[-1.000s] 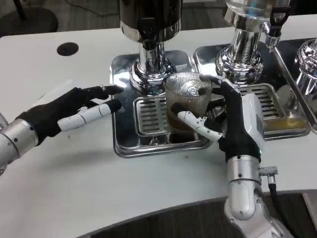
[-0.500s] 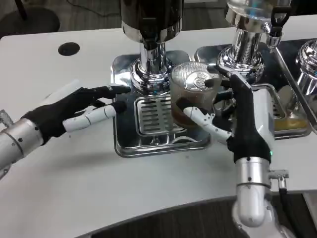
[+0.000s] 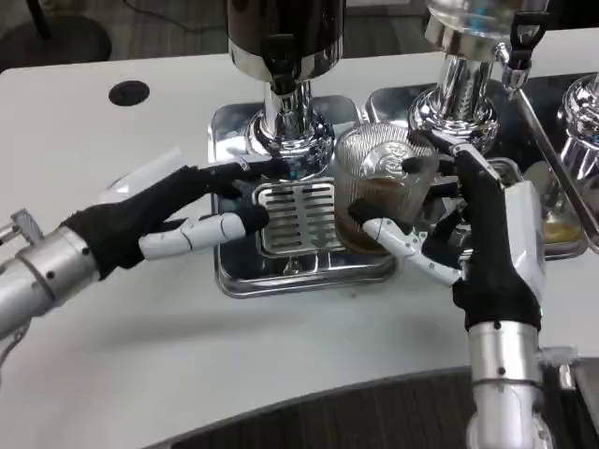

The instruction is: Grasp the cup under the faucet to collect the drink, then remove the cup.

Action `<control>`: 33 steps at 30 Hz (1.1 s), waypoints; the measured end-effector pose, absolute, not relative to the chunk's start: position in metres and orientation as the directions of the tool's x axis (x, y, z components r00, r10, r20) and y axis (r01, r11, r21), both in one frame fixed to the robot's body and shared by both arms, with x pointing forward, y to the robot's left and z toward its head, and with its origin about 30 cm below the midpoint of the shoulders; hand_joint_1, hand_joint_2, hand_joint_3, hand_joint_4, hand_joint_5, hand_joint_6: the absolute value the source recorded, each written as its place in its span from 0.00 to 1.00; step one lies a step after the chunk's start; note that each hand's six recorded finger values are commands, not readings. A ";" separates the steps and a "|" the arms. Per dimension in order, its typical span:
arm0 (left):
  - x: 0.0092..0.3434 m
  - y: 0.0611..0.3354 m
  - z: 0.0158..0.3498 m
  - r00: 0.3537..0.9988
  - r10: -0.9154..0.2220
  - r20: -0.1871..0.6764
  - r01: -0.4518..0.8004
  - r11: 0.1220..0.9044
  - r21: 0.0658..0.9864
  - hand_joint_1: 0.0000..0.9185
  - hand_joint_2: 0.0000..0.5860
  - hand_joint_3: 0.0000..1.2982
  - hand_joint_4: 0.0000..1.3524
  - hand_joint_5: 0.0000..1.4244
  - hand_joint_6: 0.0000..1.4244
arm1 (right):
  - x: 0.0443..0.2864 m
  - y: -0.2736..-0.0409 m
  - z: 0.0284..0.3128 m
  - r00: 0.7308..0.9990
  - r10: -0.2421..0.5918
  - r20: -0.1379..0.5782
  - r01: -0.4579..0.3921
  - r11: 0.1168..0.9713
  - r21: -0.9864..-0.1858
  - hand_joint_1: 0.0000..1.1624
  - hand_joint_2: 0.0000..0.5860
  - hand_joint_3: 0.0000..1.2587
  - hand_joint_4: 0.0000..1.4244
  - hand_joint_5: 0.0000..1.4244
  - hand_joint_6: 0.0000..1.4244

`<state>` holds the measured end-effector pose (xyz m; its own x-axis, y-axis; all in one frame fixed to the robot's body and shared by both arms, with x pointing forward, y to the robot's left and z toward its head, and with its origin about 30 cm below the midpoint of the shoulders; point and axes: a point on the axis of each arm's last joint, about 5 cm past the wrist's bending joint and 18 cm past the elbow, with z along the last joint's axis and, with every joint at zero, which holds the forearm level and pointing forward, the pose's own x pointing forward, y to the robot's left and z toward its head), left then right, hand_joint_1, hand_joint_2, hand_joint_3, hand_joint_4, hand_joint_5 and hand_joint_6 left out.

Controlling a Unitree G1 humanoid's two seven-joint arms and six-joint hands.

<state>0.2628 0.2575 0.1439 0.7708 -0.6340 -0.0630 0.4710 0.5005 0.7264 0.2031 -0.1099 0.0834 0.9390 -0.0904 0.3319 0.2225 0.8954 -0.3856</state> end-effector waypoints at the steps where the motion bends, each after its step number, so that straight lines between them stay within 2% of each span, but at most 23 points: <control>1: 0.259 0.259 0.144 0.770 -0.636 -0.058 0.473 0.507 0.721 0.00 0.22 0.14 0.08 0.08 0.15 | 0.201 -0.110 0.084 0.939 -0.086 0.332 0.218 0.897 -0.384 0.59 0.36 0.39 0.39 0.54 0.79; 5: 0.242 0.265 0.144 0.777 -0.627 -0.053 0.474 0.528 0.705 0.00 0.22 0.14 0.08 0.08 0.15 | 0.189 -0.111 0.086 0.941 -0.082 0.327 0.208 0.904 -0.373 0.59 0.36 0.39 0.39 0.54 0.79; 12: 0.219 0.272 0.146 0.778 -0.623 -0.084 0.489 0.516 0.703 0.00 0.22 0.14 0.08 0.08 0.15 | 0.170 -0.113 0.088 0.945 -0.069 0.319 0.191 0.910 -0.369 0.59 0.36 0.39 0.40 0.55 0.79; 18: 0.209 0.272 0.145 0.773 -0.626 -0.106 0.511 0.513 0.689 0.00 0.22 0.14 0.08 0.08 0.15 | 0.166 -0.114 0.090 0.945 -0.070 0.318 0.190 0.912 -0.364 0.59 0.36 0.40 0.40 0.55 0.79; 33: 0.206 0.273 0.149 0.780 -0.620 -0.091 0.488 0.510 0.708 0.00 0.22 0.14 0.08 0.07 0.15 | 0.165 -0.113 0.089 0.950 -0.060 0.306 0.175 0.915 -0.363 0.59 0.36 0.40 0.41 0.55 0.79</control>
